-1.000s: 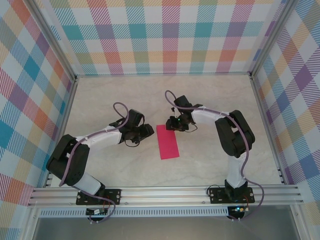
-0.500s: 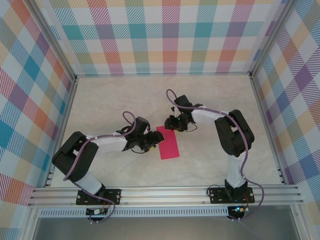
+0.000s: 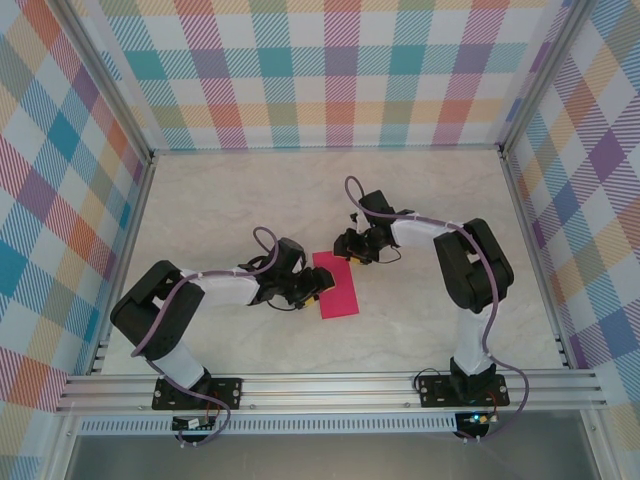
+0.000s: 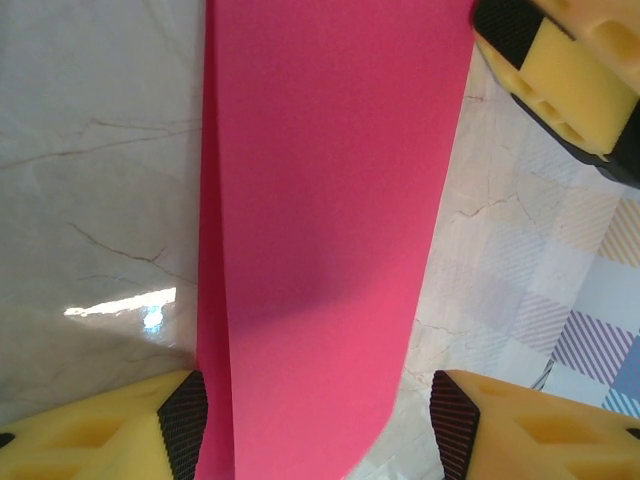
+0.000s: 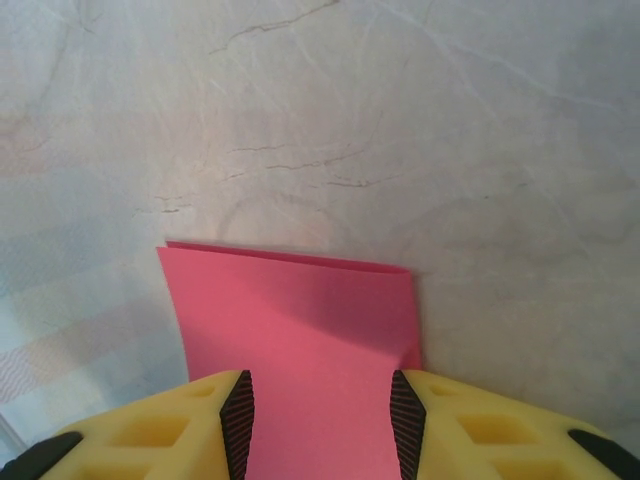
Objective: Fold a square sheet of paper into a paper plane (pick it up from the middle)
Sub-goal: Pick up the paper from the center of the table, then place the paper at the center of the table, then fold the triangle a second time at the center of the table.
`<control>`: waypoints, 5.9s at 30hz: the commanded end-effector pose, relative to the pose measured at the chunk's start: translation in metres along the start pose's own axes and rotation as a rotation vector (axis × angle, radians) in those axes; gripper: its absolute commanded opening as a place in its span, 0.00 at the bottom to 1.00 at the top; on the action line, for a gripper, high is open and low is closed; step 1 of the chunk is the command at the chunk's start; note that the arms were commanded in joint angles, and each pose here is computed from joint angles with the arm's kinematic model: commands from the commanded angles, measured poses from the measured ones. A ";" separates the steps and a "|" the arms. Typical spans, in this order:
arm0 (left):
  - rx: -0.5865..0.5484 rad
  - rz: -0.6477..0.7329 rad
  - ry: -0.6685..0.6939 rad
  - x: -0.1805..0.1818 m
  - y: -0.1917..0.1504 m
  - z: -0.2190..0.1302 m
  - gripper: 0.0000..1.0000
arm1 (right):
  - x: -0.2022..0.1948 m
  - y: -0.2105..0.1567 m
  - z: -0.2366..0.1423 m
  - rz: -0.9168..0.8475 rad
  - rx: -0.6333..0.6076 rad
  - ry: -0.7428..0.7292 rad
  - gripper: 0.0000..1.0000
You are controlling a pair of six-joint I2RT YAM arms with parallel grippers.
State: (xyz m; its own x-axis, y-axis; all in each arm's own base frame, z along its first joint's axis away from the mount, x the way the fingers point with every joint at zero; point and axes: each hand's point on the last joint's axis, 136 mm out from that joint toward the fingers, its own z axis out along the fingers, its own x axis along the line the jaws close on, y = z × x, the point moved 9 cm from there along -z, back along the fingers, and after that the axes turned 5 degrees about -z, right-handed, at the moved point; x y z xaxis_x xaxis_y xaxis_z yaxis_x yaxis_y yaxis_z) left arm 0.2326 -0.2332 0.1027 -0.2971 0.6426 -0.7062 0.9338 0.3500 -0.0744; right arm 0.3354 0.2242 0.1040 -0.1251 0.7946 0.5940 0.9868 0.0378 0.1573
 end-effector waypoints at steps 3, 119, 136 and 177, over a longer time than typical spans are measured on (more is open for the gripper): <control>0.039 -0.006 -0.017 0.000 -0.005 0.007 0.58 | 0.010 0.002 -0.012 -0.017 -0.015 0.048 0.43; -0.060 0.226 -0.047 0.007 0.013 -0.046 0.42 | 0.028 -0.074 0.043 0.024 0.146 0.050 0.18; -0.073 0.223 -0.023 0.015 0.017 -0.036 0.39 | 0.046 -0.070 -0.003 -0.073 0.032 0.149 0.28; -0.050 0.236 -0.066 0.007 0.017 -0.036 0.17 | 0.037 -0.066 0.026 -0.157 0.086 0.150 0.07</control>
State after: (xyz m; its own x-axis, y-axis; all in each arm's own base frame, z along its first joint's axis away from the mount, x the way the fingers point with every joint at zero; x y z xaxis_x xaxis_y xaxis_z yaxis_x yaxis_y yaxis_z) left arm 0.2338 -0.1903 0.1101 -0.0939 0.7043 -0.7037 0.9630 0.2437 0.1154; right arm 0.2698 0.2738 0.0929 -0.2604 0.6420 0.7211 0.9636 0.2200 0.1521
